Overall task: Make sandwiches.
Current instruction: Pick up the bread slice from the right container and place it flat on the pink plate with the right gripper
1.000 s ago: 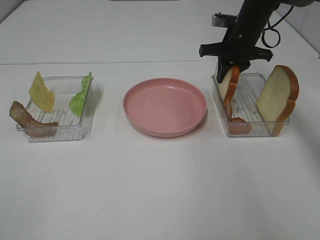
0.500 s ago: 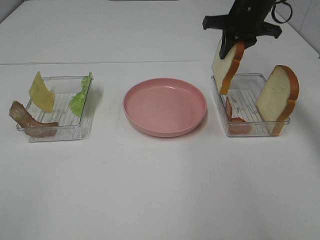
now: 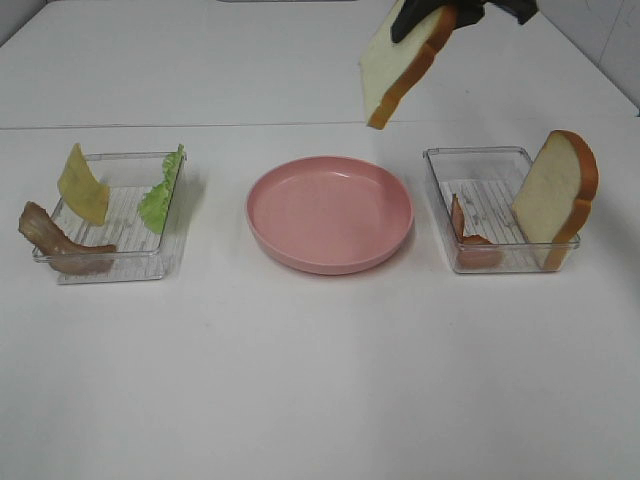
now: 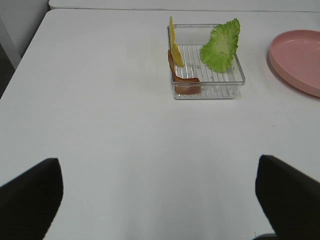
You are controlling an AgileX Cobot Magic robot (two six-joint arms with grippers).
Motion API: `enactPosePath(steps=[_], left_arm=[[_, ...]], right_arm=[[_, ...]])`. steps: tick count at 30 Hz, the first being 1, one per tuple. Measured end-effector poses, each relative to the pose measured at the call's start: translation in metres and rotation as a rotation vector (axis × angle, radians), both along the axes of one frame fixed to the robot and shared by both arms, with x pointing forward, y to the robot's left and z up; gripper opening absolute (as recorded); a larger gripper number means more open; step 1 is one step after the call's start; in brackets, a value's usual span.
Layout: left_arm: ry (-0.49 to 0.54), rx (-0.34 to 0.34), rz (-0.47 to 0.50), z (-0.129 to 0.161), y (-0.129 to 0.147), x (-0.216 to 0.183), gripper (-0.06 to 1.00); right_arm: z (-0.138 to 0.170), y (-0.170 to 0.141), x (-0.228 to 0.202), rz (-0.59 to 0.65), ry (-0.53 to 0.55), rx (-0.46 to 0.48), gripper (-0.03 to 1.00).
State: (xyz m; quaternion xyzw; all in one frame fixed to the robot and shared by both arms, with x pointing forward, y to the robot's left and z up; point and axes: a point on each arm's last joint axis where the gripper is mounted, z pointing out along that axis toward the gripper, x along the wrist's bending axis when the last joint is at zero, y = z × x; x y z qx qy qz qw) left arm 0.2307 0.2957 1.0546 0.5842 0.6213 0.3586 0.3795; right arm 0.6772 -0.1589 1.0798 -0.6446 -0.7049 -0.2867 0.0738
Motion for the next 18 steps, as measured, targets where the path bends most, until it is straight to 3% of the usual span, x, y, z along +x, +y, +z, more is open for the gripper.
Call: enactPosePath(steps=[2,7,10,18], left_arm=[[0.0,0.0,0.0,0.0,0.0,0.0,0.99],[0.0,0.0,0.0,0.0,0.0,0.0,0.99],[0.0,0.0,0.0,0.0,0.0,0.0,0.99],[0.0,0.0,0.0,0.0,0.0,0.0,0.99]], right_arm=[[-0.003,0.006,-0.002,0.012,0.008,0.014,0.21],[-0.047,0.049,-0.013,0.022,0.047,0.09,0.21],[-0.051,0.053,-0.013,0.017,0.046,0.106,0.21],[-0.108,0.068,-0.002,0.0,0.133,0.152,0.21]])
